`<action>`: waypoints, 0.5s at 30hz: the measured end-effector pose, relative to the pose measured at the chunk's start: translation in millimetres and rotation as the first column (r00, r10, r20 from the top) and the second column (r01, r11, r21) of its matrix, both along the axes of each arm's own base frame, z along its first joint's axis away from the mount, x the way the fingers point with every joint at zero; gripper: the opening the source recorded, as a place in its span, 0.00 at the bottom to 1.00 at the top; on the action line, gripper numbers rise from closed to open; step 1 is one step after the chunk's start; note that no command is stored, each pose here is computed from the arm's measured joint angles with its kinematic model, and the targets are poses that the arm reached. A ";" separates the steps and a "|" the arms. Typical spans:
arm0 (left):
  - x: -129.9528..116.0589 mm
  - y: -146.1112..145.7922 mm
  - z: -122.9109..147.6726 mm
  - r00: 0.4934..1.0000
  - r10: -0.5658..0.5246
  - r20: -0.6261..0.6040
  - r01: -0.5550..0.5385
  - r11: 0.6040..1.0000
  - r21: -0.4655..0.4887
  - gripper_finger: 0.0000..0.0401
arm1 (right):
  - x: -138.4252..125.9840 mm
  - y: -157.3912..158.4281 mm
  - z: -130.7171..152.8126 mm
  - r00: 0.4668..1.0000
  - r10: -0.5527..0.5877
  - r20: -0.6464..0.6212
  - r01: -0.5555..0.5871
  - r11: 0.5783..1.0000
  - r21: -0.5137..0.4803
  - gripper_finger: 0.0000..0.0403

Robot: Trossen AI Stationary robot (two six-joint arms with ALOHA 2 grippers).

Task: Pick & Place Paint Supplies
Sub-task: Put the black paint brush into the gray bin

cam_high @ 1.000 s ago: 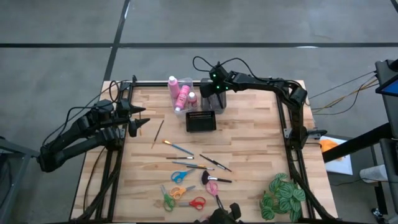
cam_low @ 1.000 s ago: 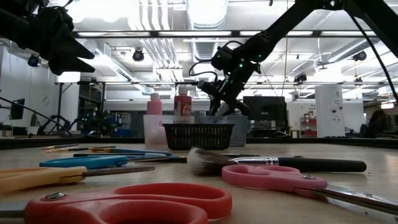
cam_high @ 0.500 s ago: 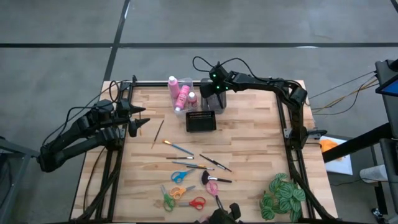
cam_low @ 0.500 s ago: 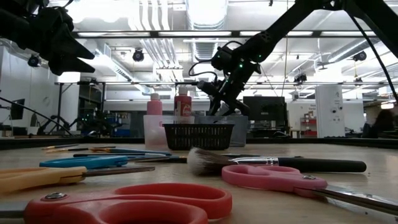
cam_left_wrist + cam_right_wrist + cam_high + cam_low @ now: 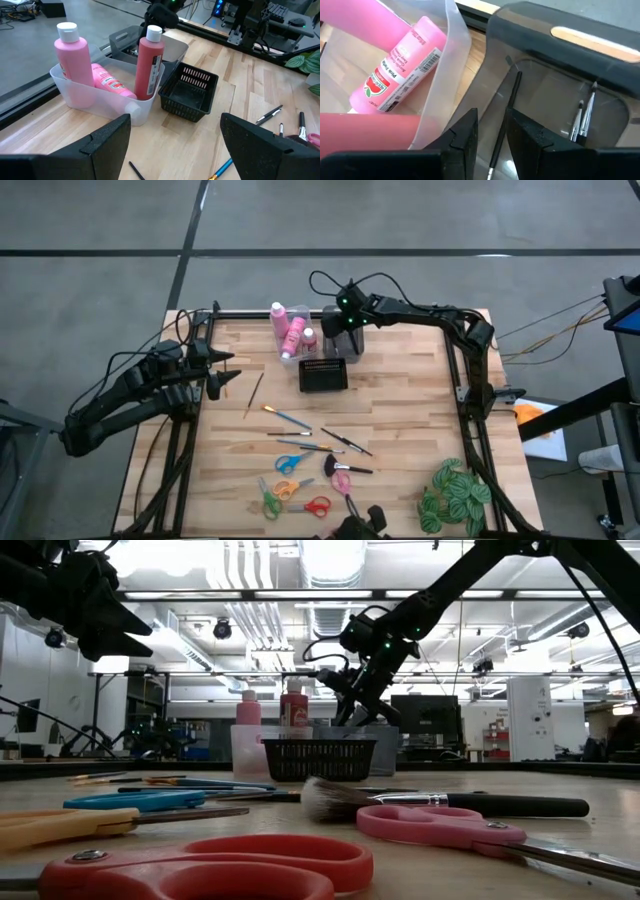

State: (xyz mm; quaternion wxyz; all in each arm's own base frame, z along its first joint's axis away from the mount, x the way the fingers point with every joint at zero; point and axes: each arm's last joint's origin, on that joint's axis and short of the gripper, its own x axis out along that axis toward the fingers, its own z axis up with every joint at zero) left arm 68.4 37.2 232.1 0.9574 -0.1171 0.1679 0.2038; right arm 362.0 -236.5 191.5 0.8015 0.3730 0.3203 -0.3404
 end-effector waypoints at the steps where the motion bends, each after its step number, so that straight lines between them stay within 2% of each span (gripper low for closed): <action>1: 0.0 0.0 0.0 1.000 0.000 0.000 0.000 1.000 0.000 0.77 | 0.4 -0.3 1.0 1.000 0.002 0.002 -0.002 1.000 -0.003 0.24; 7: 0.0 0.0 0.0 1.000 0.000 0.000 0.000 1.000 0.000 0.77 | 3.4 -2.2 8.6 0.999 0.043 0.005 -0.042 0.998 -0.045 0.24; 15: 0.0 0.0 -0.1 1.000 0.000 0.000 0.000 1.000 0.000 0.77 | 4.3 -1.8 11.4 0.997 0.074 0.006 -0.074 0.996 -0.042 0.24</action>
